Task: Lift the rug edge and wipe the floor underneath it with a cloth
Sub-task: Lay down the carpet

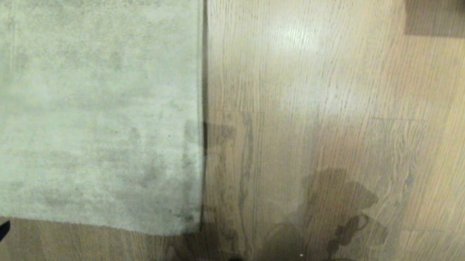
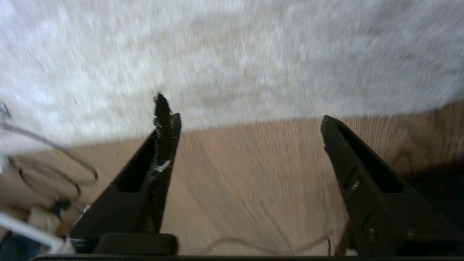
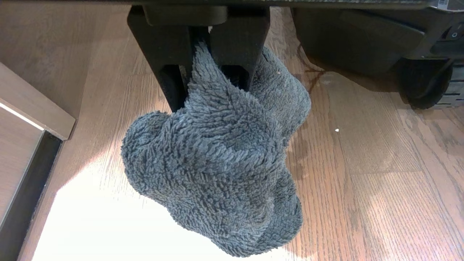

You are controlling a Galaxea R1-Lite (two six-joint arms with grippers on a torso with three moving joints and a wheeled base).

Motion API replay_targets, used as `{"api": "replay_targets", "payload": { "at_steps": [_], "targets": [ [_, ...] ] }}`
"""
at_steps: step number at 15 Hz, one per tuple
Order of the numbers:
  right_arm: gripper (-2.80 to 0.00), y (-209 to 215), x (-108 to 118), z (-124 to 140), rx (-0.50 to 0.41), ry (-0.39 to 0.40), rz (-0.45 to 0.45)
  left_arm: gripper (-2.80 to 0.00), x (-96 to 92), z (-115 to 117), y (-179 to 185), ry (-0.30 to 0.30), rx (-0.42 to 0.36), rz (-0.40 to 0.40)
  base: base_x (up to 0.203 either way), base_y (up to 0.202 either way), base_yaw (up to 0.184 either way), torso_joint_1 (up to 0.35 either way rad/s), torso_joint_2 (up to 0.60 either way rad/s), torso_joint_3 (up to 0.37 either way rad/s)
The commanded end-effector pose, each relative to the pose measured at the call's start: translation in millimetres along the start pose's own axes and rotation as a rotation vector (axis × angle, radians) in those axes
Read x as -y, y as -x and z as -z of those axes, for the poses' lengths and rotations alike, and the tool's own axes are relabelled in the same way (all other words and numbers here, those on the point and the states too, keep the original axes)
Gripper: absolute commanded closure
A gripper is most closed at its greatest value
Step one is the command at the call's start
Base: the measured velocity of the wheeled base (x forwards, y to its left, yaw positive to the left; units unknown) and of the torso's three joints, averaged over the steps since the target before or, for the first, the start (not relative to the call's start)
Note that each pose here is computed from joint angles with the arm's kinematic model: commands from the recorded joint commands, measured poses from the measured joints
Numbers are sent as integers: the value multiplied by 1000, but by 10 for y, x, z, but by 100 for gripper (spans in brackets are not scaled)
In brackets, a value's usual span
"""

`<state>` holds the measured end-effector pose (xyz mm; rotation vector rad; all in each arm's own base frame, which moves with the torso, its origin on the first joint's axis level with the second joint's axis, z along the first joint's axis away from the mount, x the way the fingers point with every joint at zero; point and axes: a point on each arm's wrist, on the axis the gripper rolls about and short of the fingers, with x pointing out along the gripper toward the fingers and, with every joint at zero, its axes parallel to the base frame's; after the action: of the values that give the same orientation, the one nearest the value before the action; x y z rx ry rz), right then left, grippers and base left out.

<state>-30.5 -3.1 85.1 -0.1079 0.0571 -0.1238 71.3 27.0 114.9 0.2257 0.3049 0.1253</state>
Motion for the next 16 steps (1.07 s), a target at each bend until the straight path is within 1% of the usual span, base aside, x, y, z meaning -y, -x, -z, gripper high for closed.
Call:
{"api": "replay_targets", "payload": {
  "at_steps": [1, 3, 5, 6, 8, 10, 11, 14, 16],
  "targets": [
    [0, -1, 0, 0, -2, 1, 1, -280, 13, -23, -2, -13, 24, 19, 0, 0, 0, 0, 0, 0],
    [0, -1, 0, 0, -2, 1, 1, -280, 36, -31, -7, -10, 31, 49, 0, 0, 0, 0, 0, 0],
    [0, -3, 0, 4, -3, 2, 0, -280, 72, -41, -11, -4, 42, 97, 0, 0, 0, 0, 0, 0],
    [0, -3, -1, 5, -5, 2, 0, 0, 90, -43, -14, -7, 44, 120, 0, 0, 0, 0, 0, 0],
    [0, -1, 0, 0, -2, 1, 1, 0, 135, -32, -27, -17, 29, 177, 0, 0, 0, 0, 0, 0],
    [0, -1, 0, 1, -3, 2, 0, 0, 173, 19, -84, -25, -41, 234, 0, 0, 0, 0, 0, 0],
    [0, -1, 0, 1, -3, 2, 0, 0, 193, 46, -139, -25, -87, 265, 0, 0, 0, 0, 0, 0],
    [0, -1, 0, 0, -2, 1, 1, 0, 282, 164, -346, -22, -269, 377, 0, 0, 0, 0, 0, 0],
    [0, -1, 0, 0, -2, 1, 1, 0, 410, 268, -474, -45, -407, 491, 0, 0, 0, 0, 0, 0]
  ]
}}
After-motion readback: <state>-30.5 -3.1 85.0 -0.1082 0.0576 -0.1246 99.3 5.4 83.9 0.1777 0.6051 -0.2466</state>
